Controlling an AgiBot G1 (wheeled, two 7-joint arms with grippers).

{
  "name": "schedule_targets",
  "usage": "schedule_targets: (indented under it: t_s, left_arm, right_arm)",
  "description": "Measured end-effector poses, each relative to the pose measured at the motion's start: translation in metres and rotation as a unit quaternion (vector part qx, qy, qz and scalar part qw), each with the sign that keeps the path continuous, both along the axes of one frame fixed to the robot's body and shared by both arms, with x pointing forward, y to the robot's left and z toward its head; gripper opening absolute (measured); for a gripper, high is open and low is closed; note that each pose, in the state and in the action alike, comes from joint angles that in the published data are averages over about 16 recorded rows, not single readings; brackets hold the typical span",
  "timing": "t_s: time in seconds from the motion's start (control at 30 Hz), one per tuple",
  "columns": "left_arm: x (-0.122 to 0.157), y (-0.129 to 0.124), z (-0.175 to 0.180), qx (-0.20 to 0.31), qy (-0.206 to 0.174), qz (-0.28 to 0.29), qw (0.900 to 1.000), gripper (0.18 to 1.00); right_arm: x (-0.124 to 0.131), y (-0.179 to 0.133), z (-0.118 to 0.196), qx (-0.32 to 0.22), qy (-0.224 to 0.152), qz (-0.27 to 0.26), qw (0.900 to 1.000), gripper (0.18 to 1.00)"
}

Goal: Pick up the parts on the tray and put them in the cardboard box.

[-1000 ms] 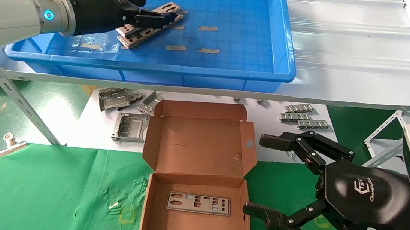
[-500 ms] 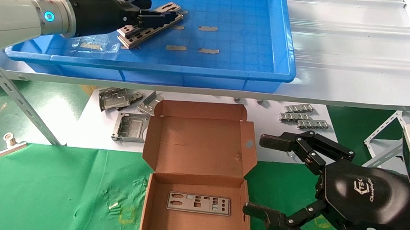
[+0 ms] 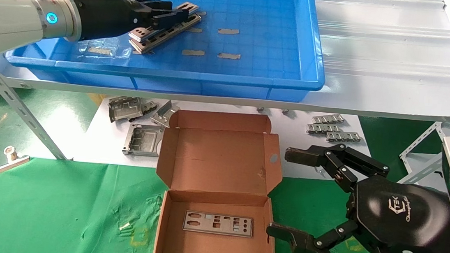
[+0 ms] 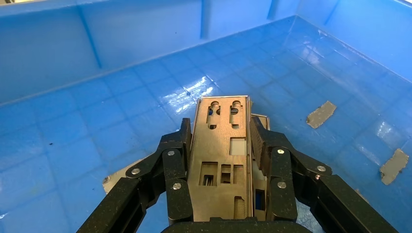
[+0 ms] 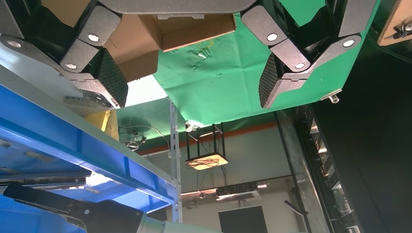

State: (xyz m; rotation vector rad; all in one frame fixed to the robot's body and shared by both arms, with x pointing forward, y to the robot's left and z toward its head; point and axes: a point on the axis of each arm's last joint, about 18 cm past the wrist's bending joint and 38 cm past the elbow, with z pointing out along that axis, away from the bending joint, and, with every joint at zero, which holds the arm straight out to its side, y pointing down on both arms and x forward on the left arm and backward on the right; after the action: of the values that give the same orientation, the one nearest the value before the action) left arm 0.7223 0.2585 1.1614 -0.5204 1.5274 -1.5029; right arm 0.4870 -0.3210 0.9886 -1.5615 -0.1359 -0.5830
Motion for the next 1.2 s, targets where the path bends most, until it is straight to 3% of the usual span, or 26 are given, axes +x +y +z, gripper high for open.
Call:
schedule_targets:
  t_s: [0.17,0.57,0.83,1.0,1.2]
  left_arm:
    - [-0.001,0.0,0.002,0.003,-0.003,0.0,1.0,0.479]
    - [-0.006,-0.001,0.011,0.012,-0.017,-0.006,0.9998,0.457]
    - [-0.026,-0.009,0.017,0.04,-0.032,-0.061,0.9968,0.456]
    - [-0.052,-0.017,0.014,0.078,-0.047,-0.131,0.9872,0.455]
    - [-0.084,-0.023,-0.002,0.137,-0.068,-0.219,0.9635,0.455]
  right_arm:
    - [0.0,0.0,0.0,0.0,0.0,0.0,1.0,1.0]
    - [0.0,0.0,0.0,0.0,0.0,0.0,1.0,1.0]
    - [0.0,0.0,0.0,0.0,0.0,0.0,1.0,1.0]
    - [0.0,0.0,0.0,0.0,0.0,0.0,1.0,1.0]
    - [0.0,0.0,0.0,0.0,0.0,0.0,1.0,1.0]
